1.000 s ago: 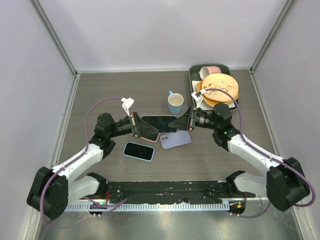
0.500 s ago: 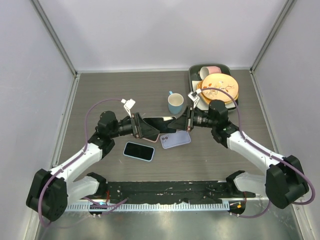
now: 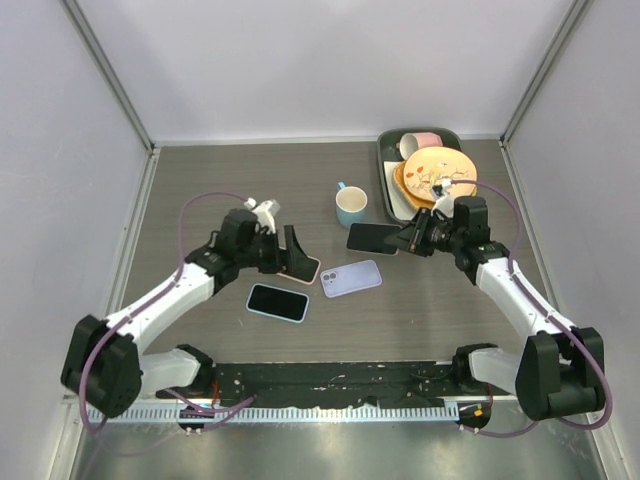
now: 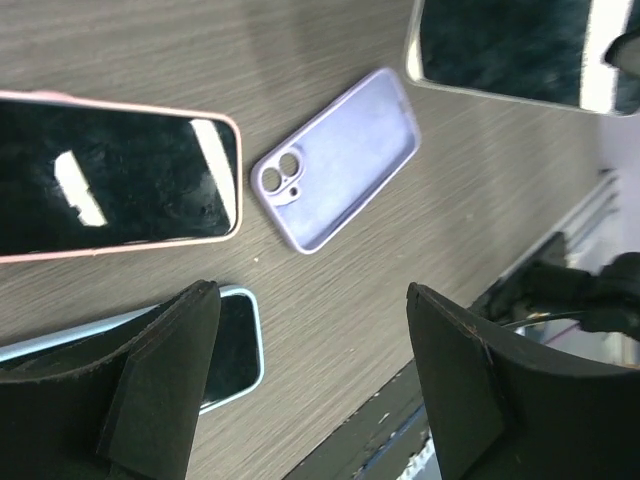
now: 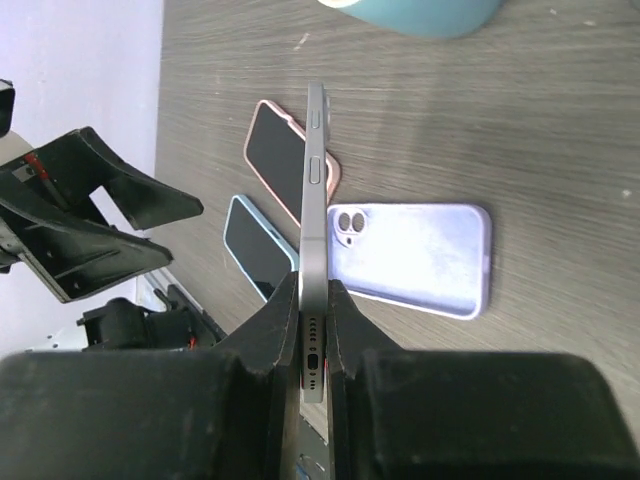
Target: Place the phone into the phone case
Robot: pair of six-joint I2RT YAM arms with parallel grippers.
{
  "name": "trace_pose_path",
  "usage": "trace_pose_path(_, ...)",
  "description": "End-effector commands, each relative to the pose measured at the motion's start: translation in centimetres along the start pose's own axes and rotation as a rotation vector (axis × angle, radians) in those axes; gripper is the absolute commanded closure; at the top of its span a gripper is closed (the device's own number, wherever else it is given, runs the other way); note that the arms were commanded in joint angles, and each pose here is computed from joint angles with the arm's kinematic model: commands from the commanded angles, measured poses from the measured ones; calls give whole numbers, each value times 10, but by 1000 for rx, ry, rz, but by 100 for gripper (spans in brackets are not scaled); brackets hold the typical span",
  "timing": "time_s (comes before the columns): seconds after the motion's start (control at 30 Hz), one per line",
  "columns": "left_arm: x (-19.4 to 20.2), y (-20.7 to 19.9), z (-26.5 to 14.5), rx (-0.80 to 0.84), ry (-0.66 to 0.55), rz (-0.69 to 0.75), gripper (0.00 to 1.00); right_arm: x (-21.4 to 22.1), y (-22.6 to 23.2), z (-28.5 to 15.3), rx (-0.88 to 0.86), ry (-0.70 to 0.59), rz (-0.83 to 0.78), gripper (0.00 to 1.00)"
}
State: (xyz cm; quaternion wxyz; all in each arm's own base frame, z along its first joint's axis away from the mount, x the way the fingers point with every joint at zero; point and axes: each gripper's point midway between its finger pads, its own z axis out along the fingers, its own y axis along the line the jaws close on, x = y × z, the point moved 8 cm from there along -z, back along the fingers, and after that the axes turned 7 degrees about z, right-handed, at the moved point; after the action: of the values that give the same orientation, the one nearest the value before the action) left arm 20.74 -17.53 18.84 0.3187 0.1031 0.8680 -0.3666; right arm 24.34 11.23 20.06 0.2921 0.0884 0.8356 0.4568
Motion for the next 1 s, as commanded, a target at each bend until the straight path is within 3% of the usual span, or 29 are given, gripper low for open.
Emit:
trace_pose_path(0.0,0,0,19,-241,113,117,21,-10,-2,-15,52,-60,-30,99)
trace_pose_path(0.03,11,-2,30,-269,185,133,21,-10,-4,-15,55,-57,-21,99)
trace_pose_path(0.2,14,-8,65,-312,262,159,28,-12,-12,-15,68,-53,9,99)
trace_pose_path(0.43,33,-4,99,-351,361,163,51,-12,-11,-16,70,-56,4,99)
trace_pose_path(0.8,48,4,129,-330,375,126,55,-11,-13,-17,68,-51,-2,99)
trace_pose_path(0.9,51,9,137,-373,395,121,59,-10,-12,-16,64,-47,-4,99)
trace_pose_path(0.97,55,14,141,-399,413,118,69,-10,-12,-17,64,-47,-3,99)
